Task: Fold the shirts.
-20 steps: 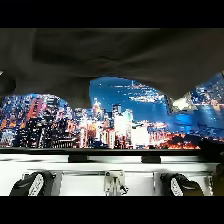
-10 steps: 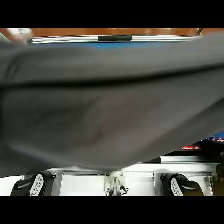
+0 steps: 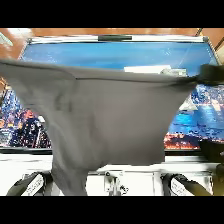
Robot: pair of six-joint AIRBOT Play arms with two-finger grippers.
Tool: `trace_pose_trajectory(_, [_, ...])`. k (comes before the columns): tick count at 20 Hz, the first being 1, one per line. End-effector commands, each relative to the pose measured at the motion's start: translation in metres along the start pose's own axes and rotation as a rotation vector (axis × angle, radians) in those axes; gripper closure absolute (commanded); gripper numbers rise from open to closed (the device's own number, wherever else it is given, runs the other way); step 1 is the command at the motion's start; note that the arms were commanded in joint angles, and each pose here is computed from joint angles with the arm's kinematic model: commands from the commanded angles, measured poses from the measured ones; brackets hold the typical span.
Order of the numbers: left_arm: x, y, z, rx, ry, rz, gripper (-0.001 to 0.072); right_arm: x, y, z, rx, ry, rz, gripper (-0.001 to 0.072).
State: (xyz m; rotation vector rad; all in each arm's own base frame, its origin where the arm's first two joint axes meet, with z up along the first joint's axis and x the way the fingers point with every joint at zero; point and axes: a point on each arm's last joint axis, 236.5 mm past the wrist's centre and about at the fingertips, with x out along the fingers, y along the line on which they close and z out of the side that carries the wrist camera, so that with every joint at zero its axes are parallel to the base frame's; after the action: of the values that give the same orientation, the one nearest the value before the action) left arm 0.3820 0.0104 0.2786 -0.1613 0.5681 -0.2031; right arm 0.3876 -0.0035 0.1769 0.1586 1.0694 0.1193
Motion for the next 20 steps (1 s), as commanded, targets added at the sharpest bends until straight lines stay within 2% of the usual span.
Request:
trace_pose_trajectory(1, [0.127, 0.03, -0.056, -0.088, 0.167, -0.04, 0.0678, 0.135, 0.009, 0.017, -0.021, 0.054, 0.037, 0.0645])
trace_pose_trajectory(4, [0.209, 0.048, -0.06, -0.126, 0.15, -0.017, 0.0678, 0.202, 0.024, 0.067, -0.045, -0.135, 0.031, 0.0645])
trace_pose_trajectory(7, [0.26, 0.063, -0.069, -0.147, 0.158, -0.002, 0.0678, 0.232, 0.013, 0.096, 0.031, -0.263, 0.017, 0.0645])
trace_pose_trajectory(12, [0.286, 0.085, -0.041, -0.213, 0.001, 0.045, 0.0679, 0.227, -0.015, 0.138, 0.116, -0.454, -0.011, 0.0645])
trace_pose_trajectory(15, [0.289, 0.087, -0.023, -0.249, -0.084, 0.048, 0.0679, 0.215, -0.011, 0.161, 0.123, -0.567, 0.0, 0.0645])
trace_pose_trajectory(20, [0.316, 0.067, -0.047, -0.197, -0.035, 0.024, 0.0679, 0.239, -0.008, 0.151, 0.131, -0.53, 0.006, 0.0645])
